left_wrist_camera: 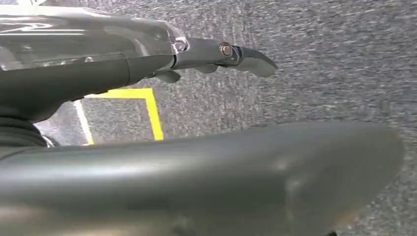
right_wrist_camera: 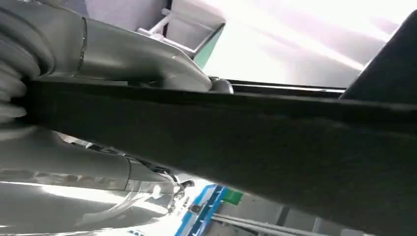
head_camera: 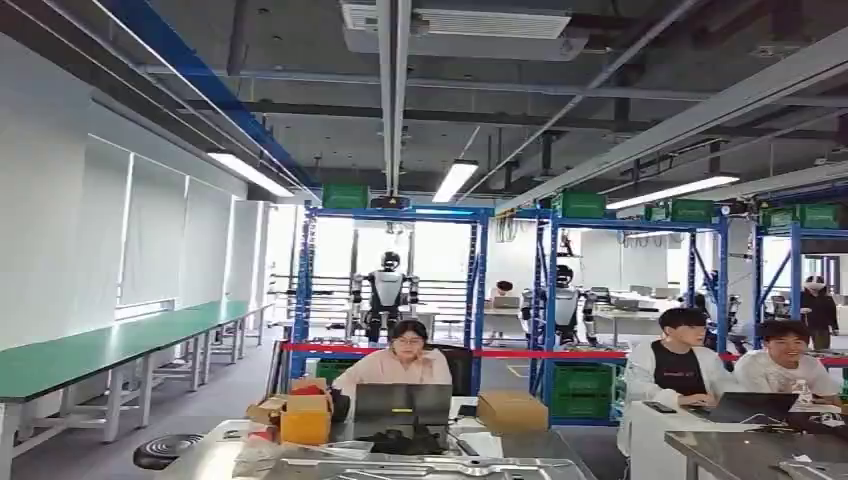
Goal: Take the parts from the cabinet and place them on the table.
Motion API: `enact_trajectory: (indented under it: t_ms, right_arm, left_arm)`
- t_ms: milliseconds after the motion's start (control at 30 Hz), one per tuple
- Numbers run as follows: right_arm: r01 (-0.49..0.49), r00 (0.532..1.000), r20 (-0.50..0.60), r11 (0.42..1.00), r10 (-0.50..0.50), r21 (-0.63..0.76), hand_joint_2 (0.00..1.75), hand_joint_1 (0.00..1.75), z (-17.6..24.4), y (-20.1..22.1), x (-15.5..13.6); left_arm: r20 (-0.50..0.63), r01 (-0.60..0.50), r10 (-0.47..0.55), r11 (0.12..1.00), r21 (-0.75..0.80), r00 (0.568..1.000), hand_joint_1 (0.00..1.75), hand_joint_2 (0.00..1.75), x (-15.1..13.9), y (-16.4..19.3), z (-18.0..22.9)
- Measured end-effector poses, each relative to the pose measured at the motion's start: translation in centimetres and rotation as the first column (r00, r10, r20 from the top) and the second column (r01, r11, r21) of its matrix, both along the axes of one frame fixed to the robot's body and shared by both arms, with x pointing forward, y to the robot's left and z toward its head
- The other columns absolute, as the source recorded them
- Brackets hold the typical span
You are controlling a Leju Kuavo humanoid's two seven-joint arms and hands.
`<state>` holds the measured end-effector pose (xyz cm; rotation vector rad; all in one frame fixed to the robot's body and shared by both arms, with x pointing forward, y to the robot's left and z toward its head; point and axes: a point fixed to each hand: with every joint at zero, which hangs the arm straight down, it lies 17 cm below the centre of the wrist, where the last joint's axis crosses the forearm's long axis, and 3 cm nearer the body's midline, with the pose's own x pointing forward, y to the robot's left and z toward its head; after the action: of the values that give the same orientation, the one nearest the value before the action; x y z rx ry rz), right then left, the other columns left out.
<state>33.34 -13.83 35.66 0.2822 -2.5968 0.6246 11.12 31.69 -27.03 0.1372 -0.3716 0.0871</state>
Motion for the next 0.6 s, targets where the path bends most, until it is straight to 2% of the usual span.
enact_trajectory:
  t_ms: [333, 600]
  right_arm:
    - [-0.002, 1.0, 0.014, 1.0, 0.002, 0.002, 1.75, 1.75, 0.43, -0.04, -0.16]
    - [-0.002, 1.0, 0.007, 1.0, 0.002, 0.002, 1.75, 1.75, 0.2, -0.03, -0.14]
  left_arm:
    - [0.006, 0.001, -0.001, 1.0, -0.005, 1.0, 0.0, 1.75, 0.46, -0.29, 0.08]
    - [-0.004, 0.001, -0.001, 1.0, -0.005, 1.0, 0.0, 1.75, -0.25, -0.27, -0.06]
